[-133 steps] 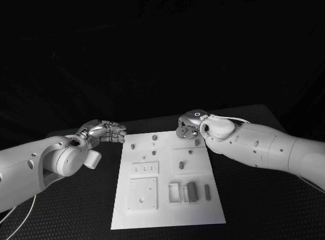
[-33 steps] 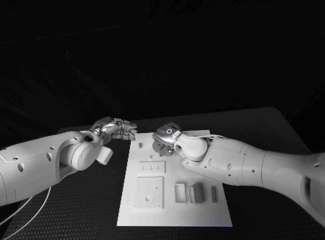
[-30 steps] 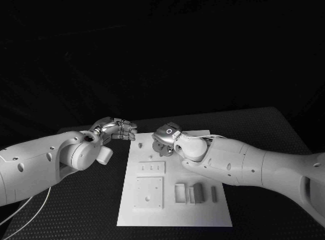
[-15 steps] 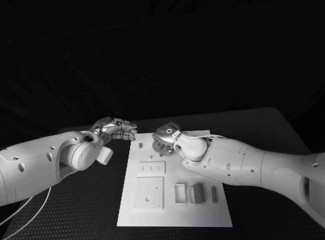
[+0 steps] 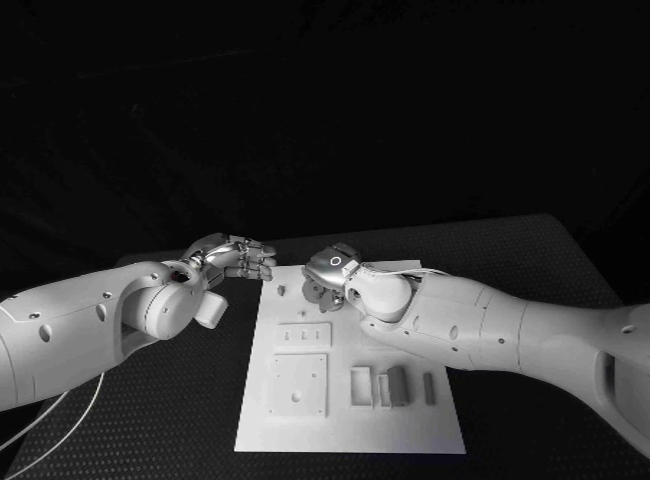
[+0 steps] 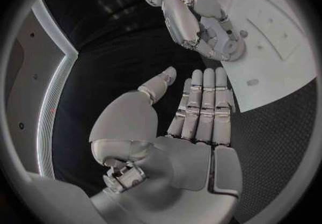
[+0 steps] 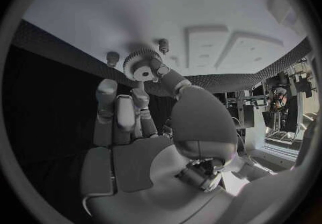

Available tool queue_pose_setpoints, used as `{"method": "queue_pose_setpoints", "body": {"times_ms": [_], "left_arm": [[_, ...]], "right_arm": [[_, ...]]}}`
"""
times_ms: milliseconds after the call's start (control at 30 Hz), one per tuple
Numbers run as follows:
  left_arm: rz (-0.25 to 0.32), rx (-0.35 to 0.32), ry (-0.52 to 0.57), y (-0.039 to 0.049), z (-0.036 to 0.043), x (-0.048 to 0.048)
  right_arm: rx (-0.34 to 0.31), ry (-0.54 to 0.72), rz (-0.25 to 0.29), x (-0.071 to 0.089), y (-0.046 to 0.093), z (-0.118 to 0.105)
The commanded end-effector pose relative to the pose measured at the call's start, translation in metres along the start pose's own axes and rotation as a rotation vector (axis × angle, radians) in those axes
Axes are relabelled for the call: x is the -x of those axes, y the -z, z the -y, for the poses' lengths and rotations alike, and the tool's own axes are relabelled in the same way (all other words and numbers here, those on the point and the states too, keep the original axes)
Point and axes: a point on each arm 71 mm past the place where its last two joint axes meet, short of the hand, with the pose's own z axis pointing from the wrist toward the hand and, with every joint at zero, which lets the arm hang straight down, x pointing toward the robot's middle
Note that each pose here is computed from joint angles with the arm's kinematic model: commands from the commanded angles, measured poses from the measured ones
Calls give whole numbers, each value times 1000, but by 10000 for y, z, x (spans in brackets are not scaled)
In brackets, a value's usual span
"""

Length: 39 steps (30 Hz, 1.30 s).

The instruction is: Assemble the parts on the task board

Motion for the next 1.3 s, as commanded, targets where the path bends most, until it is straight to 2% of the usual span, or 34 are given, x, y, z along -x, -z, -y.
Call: {"method": "queue_pose_setpoints", "body": {"times_ms": [33, 1300], "left_arm": [[-16, -12, 0, -10, 16, -29], [-16, -11, -1, -17, 15, -29]], "right_arm": [[7, 5, -2, 14, -21, -21], [-2, -10, -23, 23, -73, 7]]}}
